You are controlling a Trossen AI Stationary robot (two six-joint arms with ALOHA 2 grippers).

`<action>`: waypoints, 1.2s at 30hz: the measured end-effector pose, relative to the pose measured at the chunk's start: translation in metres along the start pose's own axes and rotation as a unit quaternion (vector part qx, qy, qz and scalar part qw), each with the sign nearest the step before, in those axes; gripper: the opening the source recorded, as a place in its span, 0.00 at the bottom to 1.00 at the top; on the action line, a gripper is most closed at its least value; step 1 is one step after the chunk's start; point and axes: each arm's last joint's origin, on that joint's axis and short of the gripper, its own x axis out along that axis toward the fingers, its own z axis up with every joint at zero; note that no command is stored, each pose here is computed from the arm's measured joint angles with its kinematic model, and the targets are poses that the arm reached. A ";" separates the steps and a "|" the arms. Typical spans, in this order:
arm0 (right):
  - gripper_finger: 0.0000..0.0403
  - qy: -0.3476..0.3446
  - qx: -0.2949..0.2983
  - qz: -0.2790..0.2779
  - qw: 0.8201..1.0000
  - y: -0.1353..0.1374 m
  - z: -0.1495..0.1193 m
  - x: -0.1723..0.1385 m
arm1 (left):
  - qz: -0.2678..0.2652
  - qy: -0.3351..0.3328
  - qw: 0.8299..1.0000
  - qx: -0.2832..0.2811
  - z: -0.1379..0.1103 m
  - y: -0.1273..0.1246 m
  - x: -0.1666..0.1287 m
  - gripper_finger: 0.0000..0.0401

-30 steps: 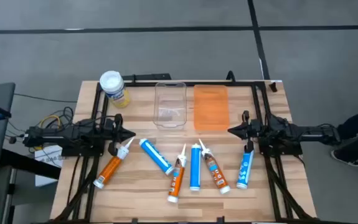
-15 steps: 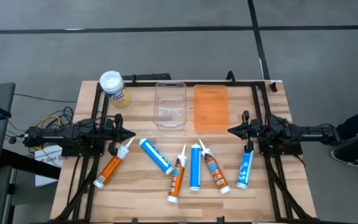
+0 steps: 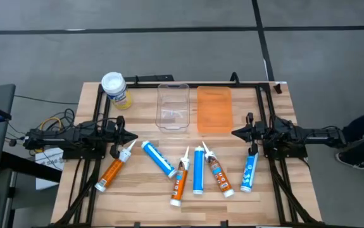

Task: Pick & place silicon tubes, Sealant and Lysol wipes

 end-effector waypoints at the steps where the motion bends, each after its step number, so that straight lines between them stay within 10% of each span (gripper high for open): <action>1: 0.00 0.000 0.000 0.000 1.000 0.000 0.000 0.000 | 0.000 0.000 1.000 0.000 0.000 0.000 0.000 0.00; 26: 0.00 0.000 0.000 0.000 1.000 0.000 0.000 0.000 | 0.000 -0.001 1.000 -0.003 0.000 0.000 0.000 0.00; 36: 0.00 -0.057 0.037 0.002 0.998 0.000 0.011 -0.001 | 0.038 -0.041 0.992 -0.112 0.008 0.001 -0.001 0.00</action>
